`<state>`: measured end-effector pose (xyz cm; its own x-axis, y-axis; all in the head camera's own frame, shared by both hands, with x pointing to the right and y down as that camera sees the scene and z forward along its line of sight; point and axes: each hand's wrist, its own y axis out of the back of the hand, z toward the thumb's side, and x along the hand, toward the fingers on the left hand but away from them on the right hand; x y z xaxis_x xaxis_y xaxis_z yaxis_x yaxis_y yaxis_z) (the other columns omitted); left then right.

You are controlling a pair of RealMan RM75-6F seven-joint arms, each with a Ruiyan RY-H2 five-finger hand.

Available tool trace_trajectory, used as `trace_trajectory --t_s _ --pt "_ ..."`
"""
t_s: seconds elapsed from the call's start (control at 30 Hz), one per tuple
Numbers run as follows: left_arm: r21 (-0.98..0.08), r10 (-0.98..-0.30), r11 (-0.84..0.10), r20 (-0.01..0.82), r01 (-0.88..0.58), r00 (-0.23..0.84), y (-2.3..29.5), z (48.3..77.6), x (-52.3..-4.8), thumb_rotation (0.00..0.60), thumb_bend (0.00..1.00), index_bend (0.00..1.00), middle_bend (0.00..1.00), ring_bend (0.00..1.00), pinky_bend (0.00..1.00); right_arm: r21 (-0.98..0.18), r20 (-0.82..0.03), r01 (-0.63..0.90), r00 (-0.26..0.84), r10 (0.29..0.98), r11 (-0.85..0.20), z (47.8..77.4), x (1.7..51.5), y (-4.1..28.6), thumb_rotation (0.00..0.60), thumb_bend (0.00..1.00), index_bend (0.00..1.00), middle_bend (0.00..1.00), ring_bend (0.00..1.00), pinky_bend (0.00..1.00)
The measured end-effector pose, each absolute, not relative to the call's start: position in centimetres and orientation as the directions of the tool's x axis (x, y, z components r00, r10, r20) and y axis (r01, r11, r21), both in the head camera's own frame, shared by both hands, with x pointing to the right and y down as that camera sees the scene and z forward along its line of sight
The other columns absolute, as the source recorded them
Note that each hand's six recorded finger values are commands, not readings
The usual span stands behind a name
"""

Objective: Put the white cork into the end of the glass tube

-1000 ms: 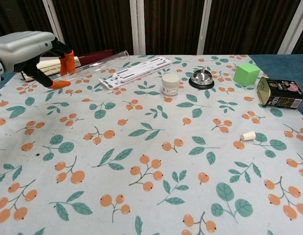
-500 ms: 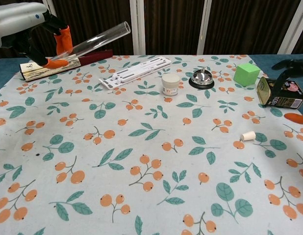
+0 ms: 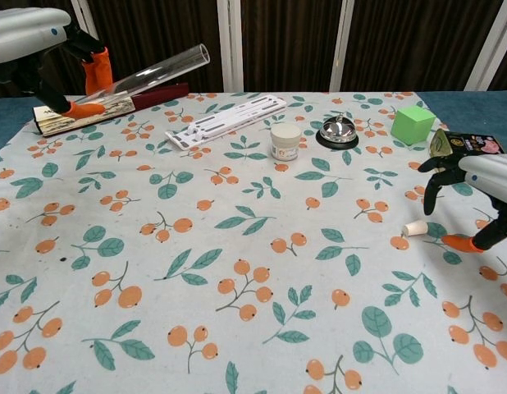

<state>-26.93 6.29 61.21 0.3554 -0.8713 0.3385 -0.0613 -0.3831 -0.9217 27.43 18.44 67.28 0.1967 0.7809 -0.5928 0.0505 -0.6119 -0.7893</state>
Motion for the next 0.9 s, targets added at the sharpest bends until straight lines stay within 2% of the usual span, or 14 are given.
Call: trace_trajectory --t_s 0.9 --pt "-0.929 -0.879 -0.368 0.33 -0.05 0.345 5.8 60.7 -27.5 0.6 0.54 0.69 0.73 0.2 0.0 -0.776 -0.61 0.068 0.167 0.774 -0.626 70.6 26.4 16.6 0.6 0.35 0.48 0.14 0.0 0.0"
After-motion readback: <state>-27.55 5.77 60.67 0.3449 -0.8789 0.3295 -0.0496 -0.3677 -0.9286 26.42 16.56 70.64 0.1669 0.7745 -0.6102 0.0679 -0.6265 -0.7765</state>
